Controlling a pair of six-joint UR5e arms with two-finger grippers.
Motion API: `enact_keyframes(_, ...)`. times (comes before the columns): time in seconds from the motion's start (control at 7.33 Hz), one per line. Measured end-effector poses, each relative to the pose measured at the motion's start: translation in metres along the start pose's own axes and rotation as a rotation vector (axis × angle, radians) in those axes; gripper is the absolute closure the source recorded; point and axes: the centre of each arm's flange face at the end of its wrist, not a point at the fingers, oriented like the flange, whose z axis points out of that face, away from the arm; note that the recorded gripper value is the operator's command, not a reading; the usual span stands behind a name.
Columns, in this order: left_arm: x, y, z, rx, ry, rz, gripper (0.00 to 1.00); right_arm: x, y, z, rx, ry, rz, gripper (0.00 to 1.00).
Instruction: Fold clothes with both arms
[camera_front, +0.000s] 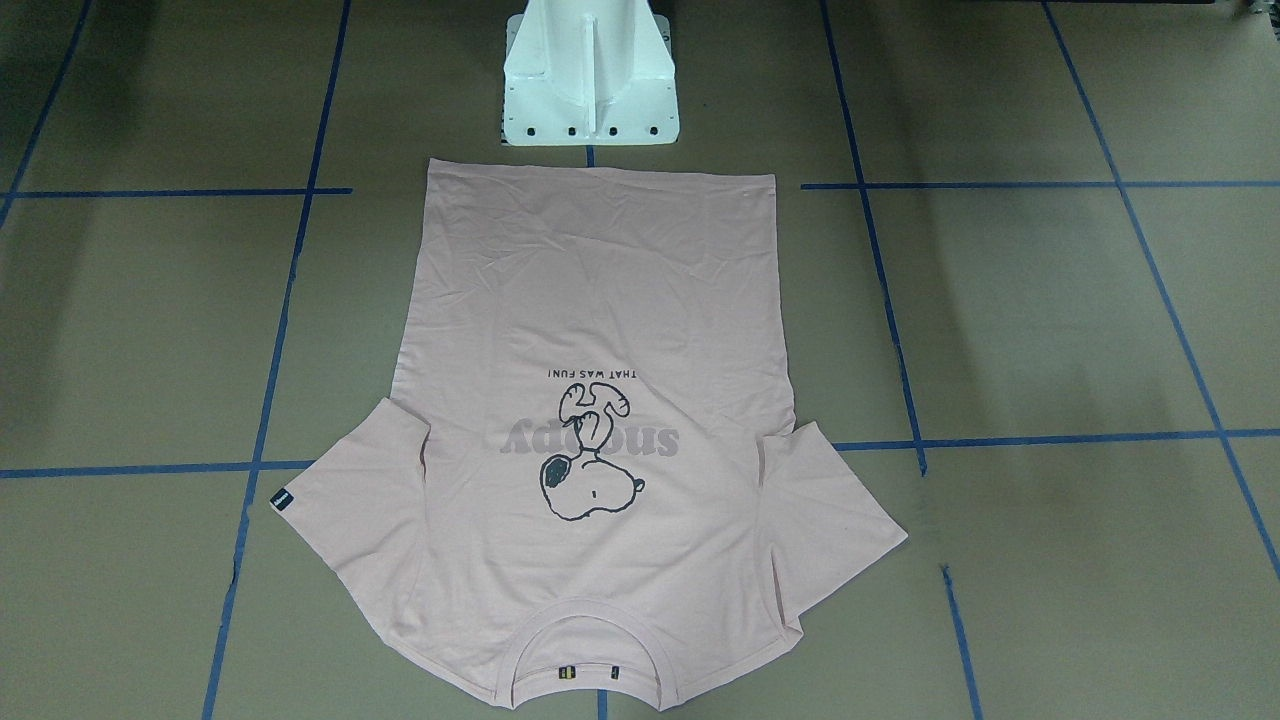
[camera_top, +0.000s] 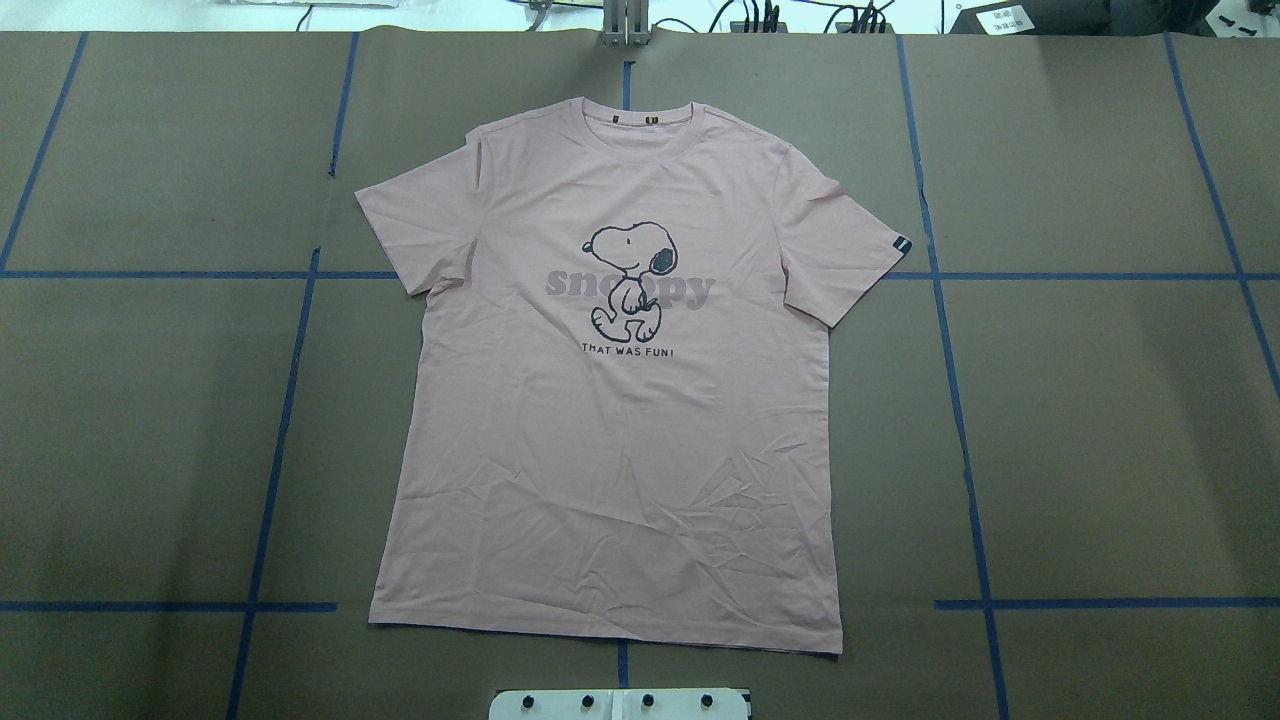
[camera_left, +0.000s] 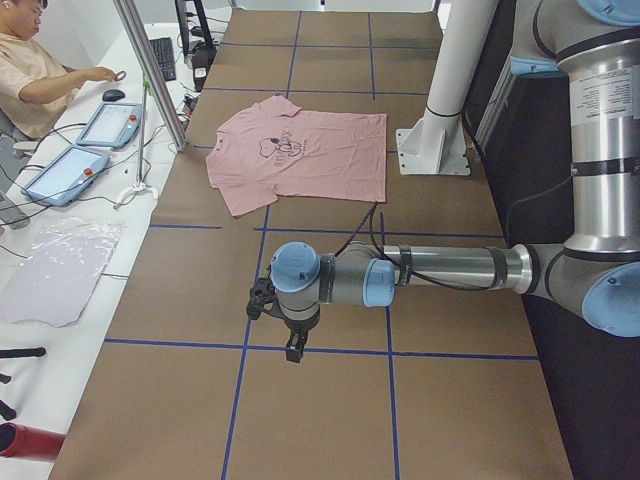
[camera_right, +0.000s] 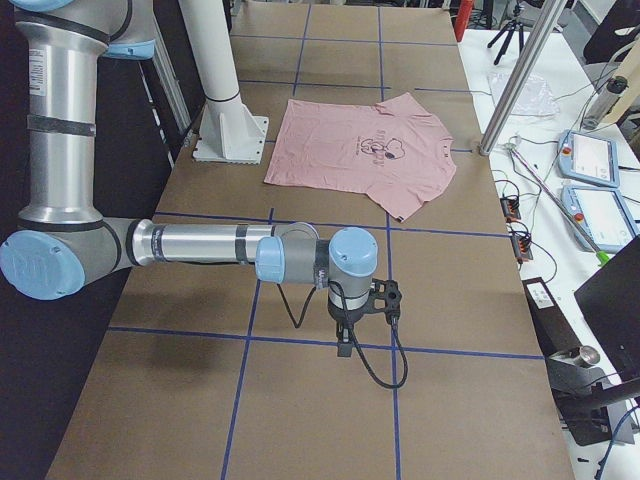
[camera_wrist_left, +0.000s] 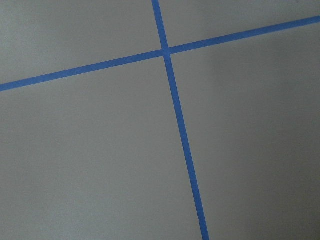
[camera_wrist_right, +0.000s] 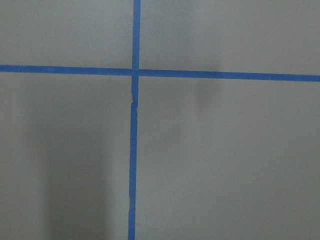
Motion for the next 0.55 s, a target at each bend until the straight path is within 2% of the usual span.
enact_keyframes(0.55,0.0026,-0.0055,-0.0033,0.011,-0.004,0.020,0.00,-0.0040,-0.0015,0.0021,-0.006,0.001,-0.008,0.00)
